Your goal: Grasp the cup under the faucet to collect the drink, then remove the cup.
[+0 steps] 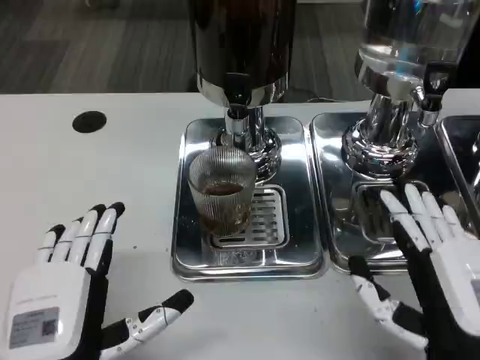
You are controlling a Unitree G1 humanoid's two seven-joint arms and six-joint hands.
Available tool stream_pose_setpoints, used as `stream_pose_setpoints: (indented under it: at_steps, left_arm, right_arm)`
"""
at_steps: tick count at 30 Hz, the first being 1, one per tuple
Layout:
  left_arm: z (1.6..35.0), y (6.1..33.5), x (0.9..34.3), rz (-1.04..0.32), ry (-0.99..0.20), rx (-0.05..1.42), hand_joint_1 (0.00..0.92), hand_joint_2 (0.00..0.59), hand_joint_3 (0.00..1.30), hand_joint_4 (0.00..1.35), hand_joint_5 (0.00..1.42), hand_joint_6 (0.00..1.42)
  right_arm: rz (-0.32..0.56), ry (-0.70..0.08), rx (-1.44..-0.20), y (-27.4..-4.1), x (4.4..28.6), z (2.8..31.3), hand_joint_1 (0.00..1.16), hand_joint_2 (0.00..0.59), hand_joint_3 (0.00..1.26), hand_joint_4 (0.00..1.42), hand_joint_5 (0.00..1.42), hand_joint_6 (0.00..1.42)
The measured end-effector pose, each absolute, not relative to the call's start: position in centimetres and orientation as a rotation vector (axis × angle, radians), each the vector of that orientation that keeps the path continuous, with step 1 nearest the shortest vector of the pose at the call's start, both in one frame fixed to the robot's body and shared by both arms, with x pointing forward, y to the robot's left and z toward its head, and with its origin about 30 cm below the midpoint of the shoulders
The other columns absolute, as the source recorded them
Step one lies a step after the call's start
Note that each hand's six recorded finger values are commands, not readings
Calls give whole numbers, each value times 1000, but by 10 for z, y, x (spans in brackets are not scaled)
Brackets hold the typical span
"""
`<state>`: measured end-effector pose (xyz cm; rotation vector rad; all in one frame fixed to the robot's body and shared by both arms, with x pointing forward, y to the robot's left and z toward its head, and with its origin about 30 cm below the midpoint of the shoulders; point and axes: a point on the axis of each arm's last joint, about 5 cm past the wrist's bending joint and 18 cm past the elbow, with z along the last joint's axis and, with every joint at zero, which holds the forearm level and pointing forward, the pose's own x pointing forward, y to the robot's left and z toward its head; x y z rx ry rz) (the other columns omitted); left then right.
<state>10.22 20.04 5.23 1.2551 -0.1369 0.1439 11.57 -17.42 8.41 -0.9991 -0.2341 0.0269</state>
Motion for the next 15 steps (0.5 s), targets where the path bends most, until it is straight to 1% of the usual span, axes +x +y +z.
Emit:
stream_pose_setpoints:
  at_steps: [1,2,4,5,7,9,13,15]
  left_arm:
    - [51,200,103,144,-136,1255,0,56,85,0,118,83]
    - [51,200,104,145,-134,1255,0,56,81,0,118,82]
    - [47,199,109,147,-120,1255,0,53,61,0,108,73]
    - [46,197,110,144,-118,1250,0,53,58,0,105,70]
    - [45,196,110,140,-112,1248,0,53,48,0,94,64]
    - [43,195,110,145,-99,1252,0,53,46,0,93,61]
    - [44,196,111,154,-90,1255,0,53,37,0,81,51]
    - [44,196,111,155,-89,1255,0,54,37,0,83,50]
  right_arm:
    - [38,-228,-965,-173,120,86,444,335,73,0,0,0]
    - [50,-220,-939,-172,123,88,479,318,74,0,0,0]
    - [105,-187,-832,-167,139,94,507,297,57,0,0,0]
    - [119,-188,-809,-166,145,97,518,287,39,0,0,0]
    - [138,-190,-781,-164,152,100,543,257,16,0,0,0]
    - [166,-173,-748,-162,162,104,569,236,1,0,0,1]
    - [202,-155,-730,-157,175,108,636,218,0,0,0,2]
    - [211,-143,-711,-155,180,108,643,217,0,0,0,2]
